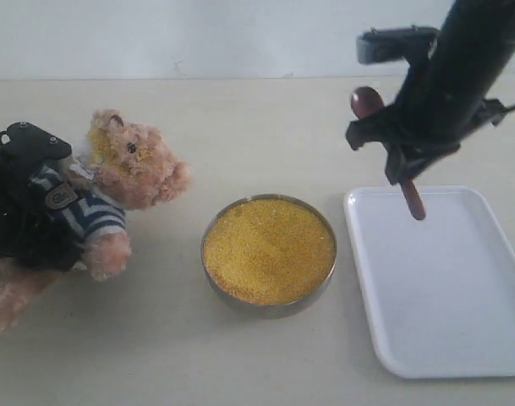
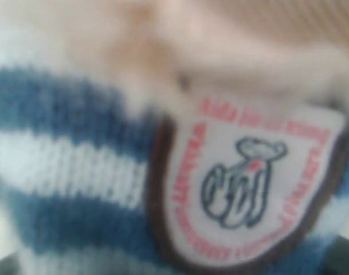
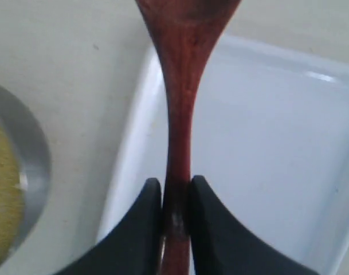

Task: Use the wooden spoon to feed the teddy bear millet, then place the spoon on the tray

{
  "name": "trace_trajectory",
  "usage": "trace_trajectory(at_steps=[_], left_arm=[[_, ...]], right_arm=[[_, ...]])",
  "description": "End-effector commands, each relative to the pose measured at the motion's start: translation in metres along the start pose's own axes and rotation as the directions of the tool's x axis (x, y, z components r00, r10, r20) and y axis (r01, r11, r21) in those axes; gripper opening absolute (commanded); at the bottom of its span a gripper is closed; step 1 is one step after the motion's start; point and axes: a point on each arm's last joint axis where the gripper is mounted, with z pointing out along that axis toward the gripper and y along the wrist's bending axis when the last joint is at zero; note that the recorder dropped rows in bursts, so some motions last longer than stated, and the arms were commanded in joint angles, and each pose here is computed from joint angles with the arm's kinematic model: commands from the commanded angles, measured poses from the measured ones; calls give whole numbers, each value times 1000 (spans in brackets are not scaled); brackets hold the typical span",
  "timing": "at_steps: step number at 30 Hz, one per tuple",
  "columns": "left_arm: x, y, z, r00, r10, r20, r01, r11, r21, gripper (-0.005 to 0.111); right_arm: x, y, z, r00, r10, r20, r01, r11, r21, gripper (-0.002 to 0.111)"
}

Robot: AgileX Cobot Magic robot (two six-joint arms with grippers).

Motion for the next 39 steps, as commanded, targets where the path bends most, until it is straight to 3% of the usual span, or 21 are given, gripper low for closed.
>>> trace_trajectory(at_steps=[1,8,16,19,29,39], left_arm=[[-8,8,-7,994,-112,-14,111,992,-56,4],[-9,13,-9,985,-175,-10,173,979,-107,4],[-9,13,-9,984,-178,-9,176,979,-106,4],[-9,13,-9,984,-180,-11,178,978,-106,4],[-9,13,-9,982,-189,-8,187,977,-106,4],[-8,14,-7,965,-263,-18,259,958,-119,4]], right_arm=[[23,-29,17,994,109,-7,-109,994,14,0],[63,-35,57,987,155,-51,-151,986,72,0],[79,-36,71,985,159,-66,-154,985,77,1],[81,-36,73,984,160,-74,-154,985,77,11],[81,-36,71,984,167,-64,-163,984,75,68],[75,-22,10,948,258,188,-253,966,-49,71]])
